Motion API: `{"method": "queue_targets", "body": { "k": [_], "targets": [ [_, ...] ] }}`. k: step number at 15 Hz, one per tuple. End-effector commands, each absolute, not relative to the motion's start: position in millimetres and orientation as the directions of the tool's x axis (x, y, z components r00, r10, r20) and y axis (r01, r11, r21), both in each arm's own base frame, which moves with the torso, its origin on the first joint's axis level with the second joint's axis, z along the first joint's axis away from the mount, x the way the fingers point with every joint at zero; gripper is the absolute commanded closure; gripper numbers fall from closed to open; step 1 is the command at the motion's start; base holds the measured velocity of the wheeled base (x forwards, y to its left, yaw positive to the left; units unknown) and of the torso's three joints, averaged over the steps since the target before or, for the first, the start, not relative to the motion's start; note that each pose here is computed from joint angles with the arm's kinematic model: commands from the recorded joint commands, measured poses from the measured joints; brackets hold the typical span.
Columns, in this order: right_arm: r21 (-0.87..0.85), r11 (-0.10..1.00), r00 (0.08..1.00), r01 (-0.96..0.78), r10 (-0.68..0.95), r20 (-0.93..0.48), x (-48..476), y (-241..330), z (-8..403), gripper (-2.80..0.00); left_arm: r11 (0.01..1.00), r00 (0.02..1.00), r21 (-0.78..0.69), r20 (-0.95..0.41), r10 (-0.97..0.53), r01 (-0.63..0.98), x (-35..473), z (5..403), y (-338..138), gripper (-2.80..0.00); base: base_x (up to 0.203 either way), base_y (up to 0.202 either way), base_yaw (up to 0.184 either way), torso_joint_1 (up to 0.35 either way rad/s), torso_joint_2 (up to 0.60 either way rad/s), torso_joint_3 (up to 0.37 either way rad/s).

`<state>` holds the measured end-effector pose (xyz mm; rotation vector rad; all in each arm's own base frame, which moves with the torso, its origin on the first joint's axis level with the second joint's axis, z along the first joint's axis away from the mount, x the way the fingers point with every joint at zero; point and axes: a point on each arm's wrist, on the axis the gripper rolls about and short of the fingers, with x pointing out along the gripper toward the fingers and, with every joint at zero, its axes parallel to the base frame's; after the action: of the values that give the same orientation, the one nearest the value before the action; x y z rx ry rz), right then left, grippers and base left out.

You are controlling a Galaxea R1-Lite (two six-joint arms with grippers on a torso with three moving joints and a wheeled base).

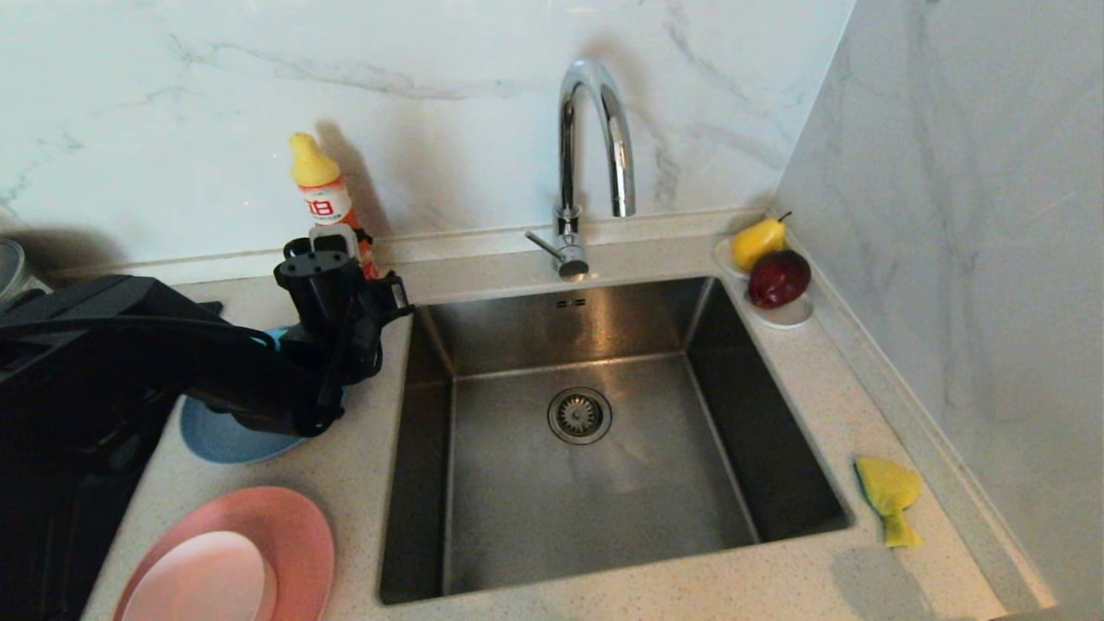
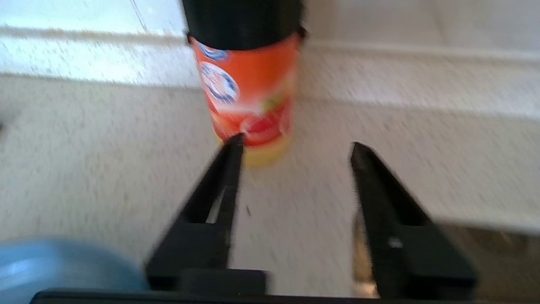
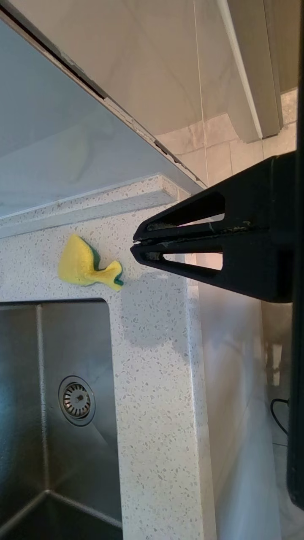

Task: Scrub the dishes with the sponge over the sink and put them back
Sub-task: Grab the dish soap

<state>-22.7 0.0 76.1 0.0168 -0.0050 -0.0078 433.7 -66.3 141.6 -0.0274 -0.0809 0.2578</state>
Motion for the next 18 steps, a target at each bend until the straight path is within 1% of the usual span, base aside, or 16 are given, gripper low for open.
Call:
{"method": "queue_targets", "body": {
  "k": [1,5,7,9,13,18],
  "targets": [
    [0.017,1.0,1.0,0.008,-0.008,0.005,-22.7,0.0,76.1,0.0,0.968,0.965,-0.042,0.077,0.252,-0.249,418.7,149.1,-69.9,-2.8,0.0,0.0,0.0,0.0,0.0,0.0],
    [0.017,1.0,1.0,0.008,-0.008,0.005,-22.7,0.0,76.1,0.0,0.954,0.95,-0.053,0.086,0.3,-0.296,401.7,163.8,-67.1,-2.8,0.0,0.0,0.0,0.0,0.0,0.0],
    [0.017,1.0,1.0,0.007,-0.007,0.005,-22.7,0.0,76.1,0.0,0.95,0.947,-0.049,0.077,0.312,-0.309,395.0,163.6,-64.9,-2.8,0.0,0.0,0.0,0.0,0.0,0.0],
    [0.017,1.0,1.0,0.008,-0.008,0.005,-22.7,0.0,76.1,0.0,0.943,0.937,-0.067,0.11,0.33,-0.325,395.1,165.8,-57.6,-2.8,0.0,0.0,0.0,0.0,0.0,0.0],
    [0.017,1.0,1.0,0.008,-0.008,0.005,-22.7,0.0,76.1,0.0,0.941,0.932,-0.073,0.131,0.337,-0.33,403.2,167.4,-52.4,-2.8,0.0,0.0,0.0,0.0,0.0,0.0],
    [0.017,1.0,1.0,0.008,-0.008,0.005,-22.7,0.0,76.1,0.0,0.937,0.923,-0.089,0.164,0.347,-0.337,432.2,161.6,-51.0,-2.8,0.0,0.0,0.0,0.0,0.0,0.0]
  ]
}}
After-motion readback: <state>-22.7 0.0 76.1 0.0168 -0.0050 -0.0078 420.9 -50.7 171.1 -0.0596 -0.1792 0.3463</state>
